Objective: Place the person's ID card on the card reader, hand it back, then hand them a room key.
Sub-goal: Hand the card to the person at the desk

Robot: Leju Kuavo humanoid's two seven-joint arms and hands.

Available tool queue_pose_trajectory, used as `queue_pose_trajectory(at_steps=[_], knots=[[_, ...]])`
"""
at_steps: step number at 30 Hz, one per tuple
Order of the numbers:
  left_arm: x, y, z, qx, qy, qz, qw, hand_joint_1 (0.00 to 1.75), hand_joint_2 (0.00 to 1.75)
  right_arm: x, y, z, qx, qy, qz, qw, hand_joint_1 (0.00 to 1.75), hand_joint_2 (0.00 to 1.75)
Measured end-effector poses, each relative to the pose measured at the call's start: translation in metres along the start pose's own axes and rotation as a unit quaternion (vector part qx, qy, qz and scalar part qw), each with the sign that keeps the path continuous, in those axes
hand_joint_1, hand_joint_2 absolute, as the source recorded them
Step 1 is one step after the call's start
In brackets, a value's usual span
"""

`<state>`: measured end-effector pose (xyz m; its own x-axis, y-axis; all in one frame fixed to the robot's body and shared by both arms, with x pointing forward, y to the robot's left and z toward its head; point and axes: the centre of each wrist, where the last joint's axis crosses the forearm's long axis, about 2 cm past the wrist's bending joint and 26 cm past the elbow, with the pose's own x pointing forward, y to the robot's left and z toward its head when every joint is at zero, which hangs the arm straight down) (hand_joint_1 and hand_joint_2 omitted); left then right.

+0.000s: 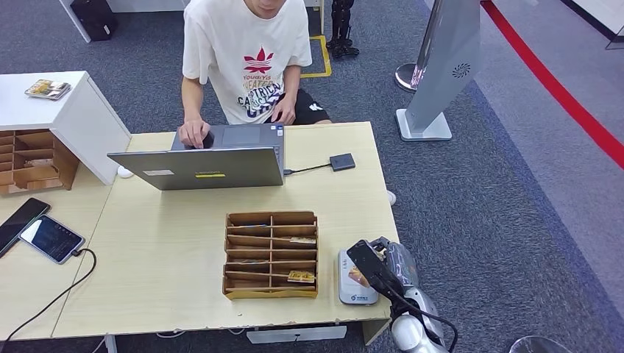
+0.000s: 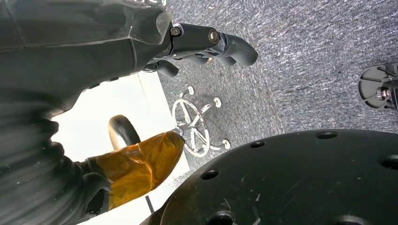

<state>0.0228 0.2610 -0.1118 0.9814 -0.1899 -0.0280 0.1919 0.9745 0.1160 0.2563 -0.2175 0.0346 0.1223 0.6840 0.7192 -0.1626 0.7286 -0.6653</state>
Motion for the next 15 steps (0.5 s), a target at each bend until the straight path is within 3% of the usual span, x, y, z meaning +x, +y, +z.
queue_pose_trajectory(at_steps=[15], knots=[[0.0,0.0001,0.0,0.001,0.0,0.0,1.0,0.0,1.75,0.0002,0.0,-0.0001,0.0,0.0,0.0,1.0,1.75,1.75]])
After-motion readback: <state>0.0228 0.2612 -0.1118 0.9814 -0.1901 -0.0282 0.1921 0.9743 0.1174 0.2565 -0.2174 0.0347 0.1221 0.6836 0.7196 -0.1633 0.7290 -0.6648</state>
